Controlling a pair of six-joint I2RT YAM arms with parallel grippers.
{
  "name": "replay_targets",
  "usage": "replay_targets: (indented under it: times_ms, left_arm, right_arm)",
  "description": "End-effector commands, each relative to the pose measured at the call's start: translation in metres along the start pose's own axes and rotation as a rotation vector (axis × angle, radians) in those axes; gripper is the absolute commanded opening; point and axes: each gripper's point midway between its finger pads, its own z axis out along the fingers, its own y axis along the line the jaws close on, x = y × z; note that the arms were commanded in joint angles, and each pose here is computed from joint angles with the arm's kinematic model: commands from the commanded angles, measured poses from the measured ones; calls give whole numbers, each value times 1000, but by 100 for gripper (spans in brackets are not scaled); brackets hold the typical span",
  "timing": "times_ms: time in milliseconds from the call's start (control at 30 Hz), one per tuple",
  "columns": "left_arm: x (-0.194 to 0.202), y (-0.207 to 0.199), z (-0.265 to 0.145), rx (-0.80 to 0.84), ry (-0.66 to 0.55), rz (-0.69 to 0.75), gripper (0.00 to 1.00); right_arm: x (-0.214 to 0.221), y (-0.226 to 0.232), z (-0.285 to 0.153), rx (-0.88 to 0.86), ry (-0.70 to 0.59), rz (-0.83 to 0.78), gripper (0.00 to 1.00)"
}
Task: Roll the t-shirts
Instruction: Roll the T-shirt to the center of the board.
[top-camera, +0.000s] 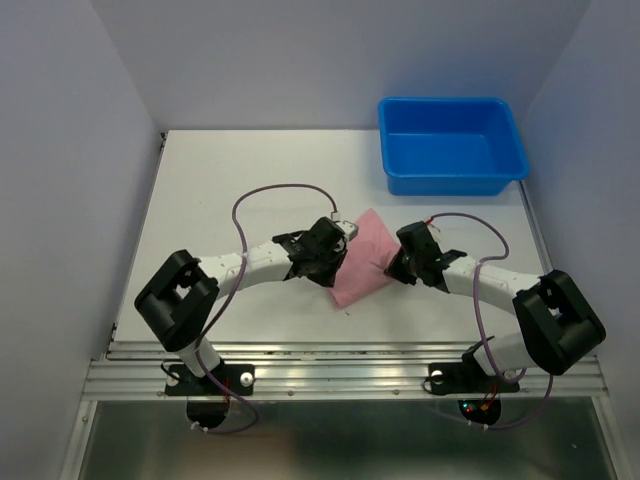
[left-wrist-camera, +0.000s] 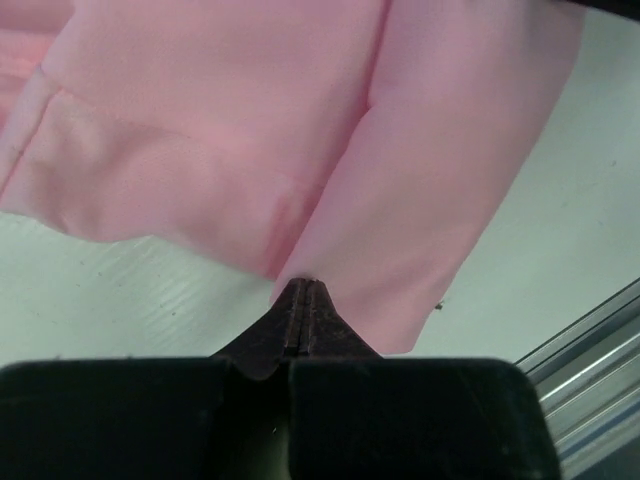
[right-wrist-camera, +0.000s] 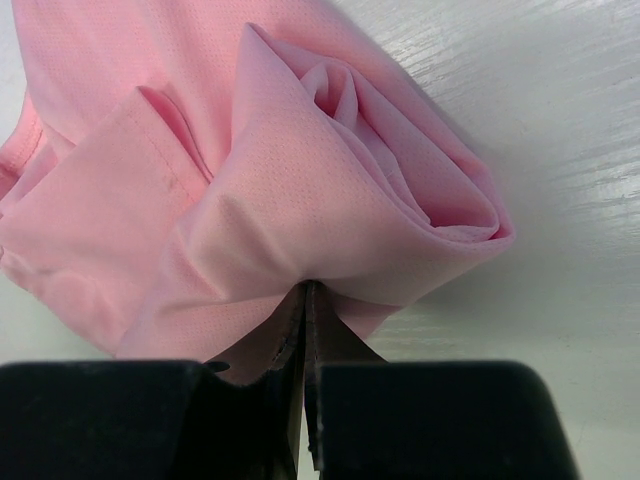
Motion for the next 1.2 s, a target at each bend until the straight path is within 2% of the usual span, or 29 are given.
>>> replay_targets:
  times_ms: [0, 100, 167, 300, 333, 400, 433, 500, 600, 733, 933, 1167]
  left_arm:
    - [-26, -11, -27, -146, -89, 212, 0]
    - [-24, -27, -21, -138, -93, 294, 3]
    - [-21, -39, -17, -115, -107, 324, 16]
    - [-17, -47, -14, -80, -93, 321, 35]
    - [-18, -51, -15, -74, -103, 326, 44]
    - [-15, -50, -17, -81, -120, 331, 55]
    - [-22, -53, -24, -82, -165, 329, 64]
    - [-21, -57, -26, -78, -183, 336, 70]
    - [-21, -60, -24, -89, -194, 351, 70]
    - [-22, -58, -19, -212, -250, 339, 69]
    - [-23, -68, -22, -176, -323, 335, 69]
    - [-20, -70, -14, -147, -336, 348, 73]
  right_arm:
    - [-4, -6, -3, 47, -12, -33, 5]
    - [-5, -4, -4, 45, -15, -31, 5]
    - [-6, -3, -5, 41, -14, -27, 5]
    - [-6, -5, -8, 40, -19, -28, 5]
    - [-7, -5, -9, 40, -23, -28, 5]
    - [-7, -6, -9, 41, -23, -28, 6]
    - [-7, -5, -9, 40, -23, -28, 6]
    - [-7, -4, -9, 37, -22, -23, 6]
    - [-7, -3, -10, 29, -19, -17, 6]
    - [-8, 4, -14, 5, -16, -14, 7]
    - [-10, 8, -19, -15, -25, -14, 7]
    - [-11, 8, -20, -19, -30, -10, 7]
